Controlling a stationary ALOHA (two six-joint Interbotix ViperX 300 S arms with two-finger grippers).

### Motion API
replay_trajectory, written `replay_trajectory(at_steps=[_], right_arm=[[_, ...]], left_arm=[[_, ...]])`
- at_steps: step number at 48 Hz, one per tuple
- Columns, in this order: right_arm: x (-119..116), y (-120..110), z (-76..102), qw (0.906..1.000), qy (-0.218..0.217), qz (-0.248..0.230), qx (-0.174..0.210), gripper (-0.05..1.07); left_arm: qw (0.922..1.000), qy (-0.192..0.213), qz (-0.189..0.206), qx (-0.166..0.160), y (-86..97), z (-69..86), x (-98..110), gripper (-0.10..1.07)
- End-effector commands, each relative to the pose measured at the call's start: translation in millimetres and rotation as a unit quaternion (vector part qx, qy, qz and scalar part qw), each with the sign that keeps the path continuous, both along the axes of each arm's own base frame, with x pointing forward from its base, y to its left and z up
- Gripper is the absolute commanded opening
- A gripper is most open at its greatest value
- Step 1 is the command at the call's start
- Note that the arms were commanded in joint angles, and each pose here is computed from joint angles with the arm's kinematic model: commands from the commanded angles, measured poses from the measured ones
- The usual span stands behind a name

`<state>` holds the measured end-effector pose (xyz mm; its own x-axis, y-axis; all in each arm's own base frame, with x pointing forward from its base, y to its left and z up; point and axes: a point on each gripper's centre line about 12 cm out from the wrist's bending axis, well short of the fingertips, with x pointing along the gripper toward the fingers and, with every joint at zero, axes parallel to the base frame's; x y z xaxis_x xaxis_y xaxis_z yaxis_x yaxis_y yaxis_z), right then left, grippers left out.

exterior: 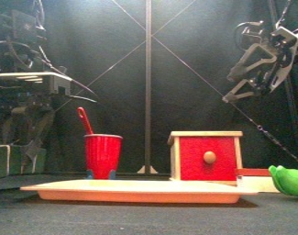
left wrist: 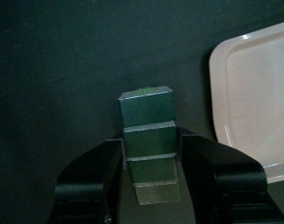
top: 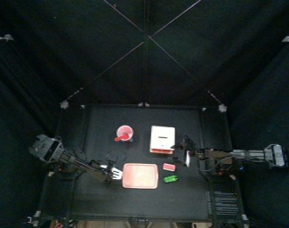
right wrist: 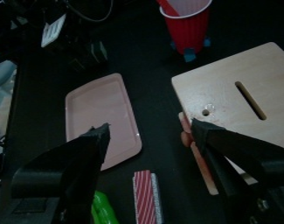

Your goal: Place sushi roll on plate

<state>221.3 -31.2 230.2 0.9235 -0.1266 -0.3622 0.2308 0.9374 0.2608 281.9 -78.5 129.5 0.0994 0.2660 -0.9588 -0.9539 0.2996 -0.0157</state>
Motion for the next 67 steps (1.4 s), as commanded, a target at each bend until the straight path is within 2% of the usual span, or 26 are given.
replay_trajectory(at_steps=[1, 7, 26, 33, 40, 48, 55, 67], right_arm=[[1.8, -0.1, 3.9, 1.0, -0.007, 0.001, 0.001, 1.02], [1.8, -0.2, 3.8, 1.0, -0.007, 0.0, 0.001, 1.02], [1.8, -0.1, 3.9, 1.0, -0.007, 0.001, 0.001, 1.02], [1.5, 0.7, 3.7, 1.0, -0.007, 0.002, 0.003, 1.02], [1.2, 1.4, 2.5, 1.0, -0.006, 0.003, 0.004, 1.02], [0.6, 1.4, 1.1, 1.0, -0.004, 0.002, 0.004, 1.02], [0.4, 1.5, 2.0, 1.0, -0.006, 0.003, 0.004, 1.02], [-1.9, 1.5, 0.6, 1.0, -0.005, 0.001, 0.004, 1.02]], left_arm=[[0.9999, -0.012, -0.003, -0.001, -0.9, 7.0, 1.9, 0.59], [0.9997, -0.021, -0.012, 0.006, 0.1, 10.7, 4.0, 0.59], [0.9928, -0.097, -0.056, 0.043, 6.2, 44.1, 29.0, 0.59], [0.989, -0.134, -0.048, 0.043, 19.9, 59.2, 37.8, 0.59], [0.9809, -0.184, -0.053, 0.035, 30.9, 70.9, 51.3, 0.59], [0.9754, -0.209, -0.069, 0.017, 25.8, 61.0, 74.7, 0.58], [0.9785, -0.194, -0.068, 0.017, 21.5, 44.0, 93.2, 0.58], [0.9819, -0.184, -0.044, -0.008, 10.9, 31.7, 112.1, 0.59]])
